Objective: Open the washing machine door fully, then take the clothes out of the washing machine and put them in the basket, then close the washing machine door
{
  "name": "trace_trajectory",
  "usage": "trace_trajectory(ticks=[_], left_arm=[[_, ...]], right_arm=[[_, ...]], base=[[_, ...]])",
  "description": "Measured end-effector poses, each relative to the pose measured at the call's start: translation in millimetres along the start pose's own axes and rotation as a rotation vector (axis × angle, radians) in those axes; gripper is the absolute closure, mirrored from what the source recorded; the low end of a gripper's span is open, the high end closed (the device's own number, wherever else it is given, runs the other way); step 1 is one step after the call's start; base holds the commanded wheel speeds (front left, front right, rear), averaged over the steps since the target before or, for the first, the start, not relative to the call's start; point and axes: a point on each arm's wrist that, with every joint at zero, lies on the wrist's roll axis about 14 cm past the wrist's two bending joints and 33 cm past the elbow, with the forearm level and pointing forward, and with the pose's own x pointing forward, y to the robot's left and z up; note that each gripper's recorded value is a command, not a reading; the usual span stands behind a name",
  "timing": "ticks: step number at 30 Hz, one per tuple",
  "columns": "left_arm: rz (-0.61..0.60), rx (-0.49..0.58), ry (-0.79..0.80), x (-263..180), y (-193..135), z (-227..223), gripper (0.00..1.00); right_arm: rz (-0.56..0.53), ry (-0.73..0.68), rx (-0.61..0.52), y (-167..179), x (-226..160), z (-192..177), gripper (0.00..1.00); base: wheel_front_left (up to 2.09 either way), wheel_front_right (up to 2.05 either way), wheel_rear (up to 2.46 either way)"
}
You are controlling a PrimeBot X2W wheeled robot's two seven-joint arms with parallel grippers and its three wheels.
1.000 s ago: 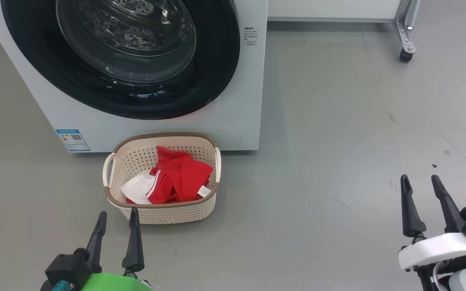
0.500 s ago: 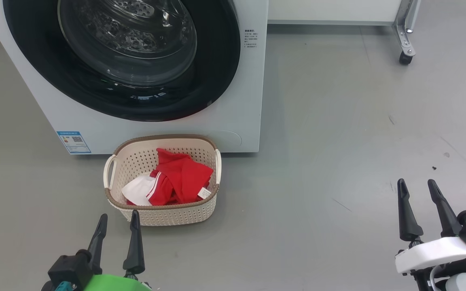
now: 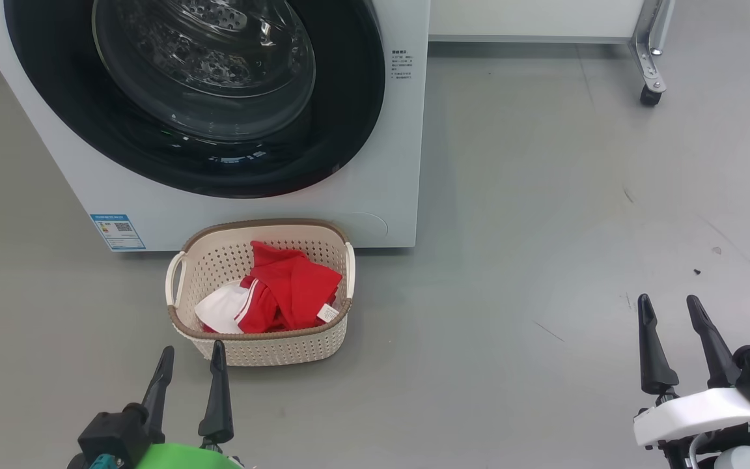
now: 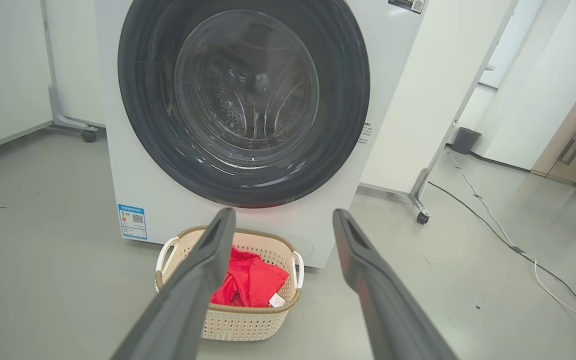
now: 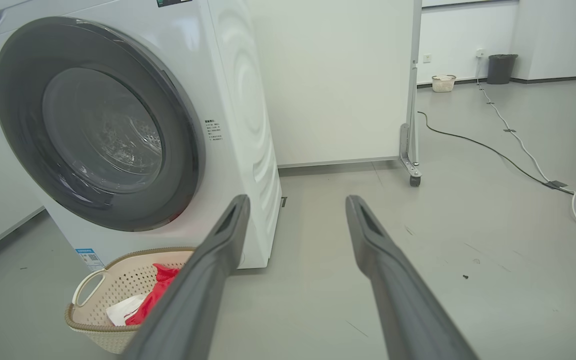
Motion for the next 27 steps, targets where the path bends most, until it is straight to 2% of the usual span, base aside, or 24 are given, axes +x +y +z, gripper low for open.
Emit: trace_trajectory(ticks=[9, 12, 27], left_arm=[[0.002, -0.005, -0.002, 0.8, 0.3, 0.6, 0.00], [-0.005, -0.052, -0.009, 1.4, -2.1, 2.9, 0.00], [-0.014, -0.050, -0.015, 2.7, -3.7, 5.0, 0.00]], right_arm=[[-0.010, -0.001, 0.012, -2.2, -1.4, -0.9, 0.00], [-0.017, 0.005, 0.013, -3.9, -2.9, -2.7, 0.00], [-0.016, 0.006, 0.016, -4.7, -4.5, -4.2, 0.00]], base=[[0.00, 0.00, 0.00], [0.00, 0.00, 0.00], [0.00, 0.00, 0.00]])
